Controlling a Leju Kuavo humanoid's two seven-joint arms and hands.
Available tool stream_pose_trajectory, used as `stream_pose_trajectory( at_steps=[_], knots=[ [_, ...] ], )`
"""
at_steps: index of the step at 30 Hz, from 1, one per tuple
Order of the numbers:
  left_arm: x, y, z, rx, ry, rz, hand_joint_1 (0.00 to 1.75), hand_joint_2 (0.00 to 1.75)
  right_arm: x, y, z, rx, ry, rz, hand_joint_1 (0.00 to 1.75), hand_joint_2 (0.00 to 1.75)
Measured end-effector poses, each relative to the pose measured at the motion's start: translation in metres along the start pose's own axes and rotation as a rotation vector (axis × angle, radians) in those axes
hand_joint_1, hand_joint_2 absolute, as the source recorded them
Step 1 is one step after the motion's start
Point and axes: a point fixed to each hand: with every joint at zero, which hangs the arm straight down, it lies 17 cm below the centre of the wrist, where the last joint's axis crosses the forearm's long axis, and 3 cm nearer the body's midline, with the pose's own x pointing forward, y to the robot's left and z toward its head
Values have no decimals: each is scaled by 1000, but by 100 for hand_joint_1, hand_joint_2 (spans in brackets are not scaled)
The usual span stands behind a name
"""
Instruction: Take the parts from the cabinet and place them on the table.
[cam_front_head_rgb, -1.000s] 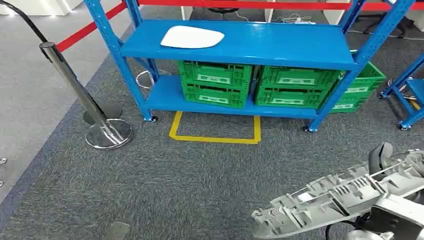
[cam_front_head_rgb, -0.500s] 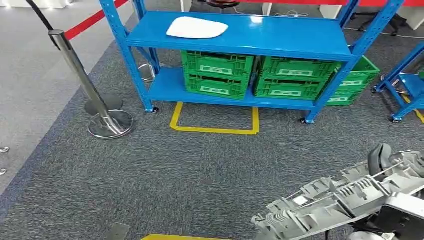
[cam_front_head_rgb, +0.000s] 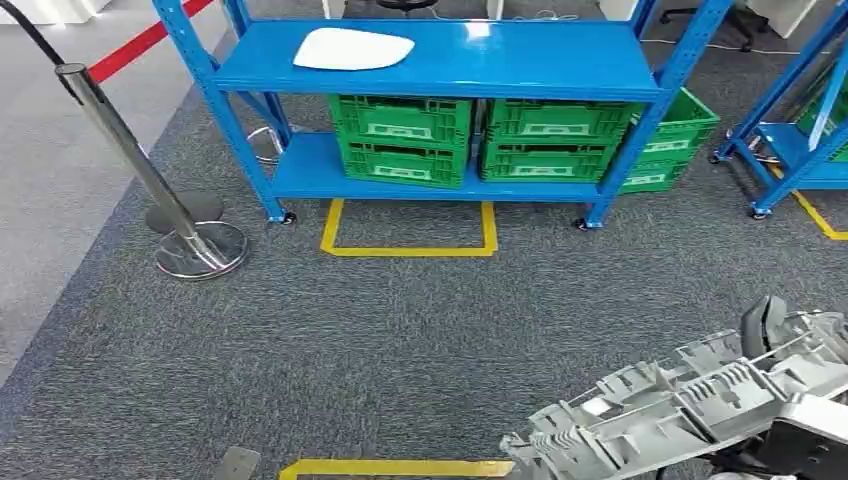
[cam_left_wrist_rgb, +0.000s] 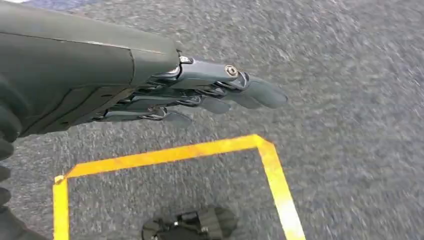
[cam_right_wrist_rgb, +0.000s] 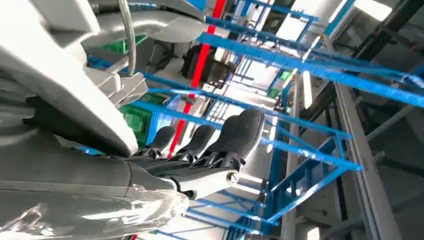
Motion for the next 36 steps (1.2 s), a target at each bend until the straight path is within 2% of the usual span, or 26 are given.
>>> stream_pose_trajectory(
  at_steps=[8, 13, 27, 36],
  knots=[
    [-6, 2, 3, 6, 11, 3, 0, 175, -7, -4, 5, 0, 32, -7, 80, 175],
    [-9, 4, 4, 18, 15, 1, 0, 175, -20, -11, 9, -9, 90, -26, 80, 175],
    [-20, 8, 9, 36, 39, 0, 0, 175, -39, -44, 11, -72, 129, 36, 80, 175],
    [-30, 11, 15, 46, 57, 1, 0, 175, -58, -72, 22, -133, 211, 110, 80, 175]
  ],
)
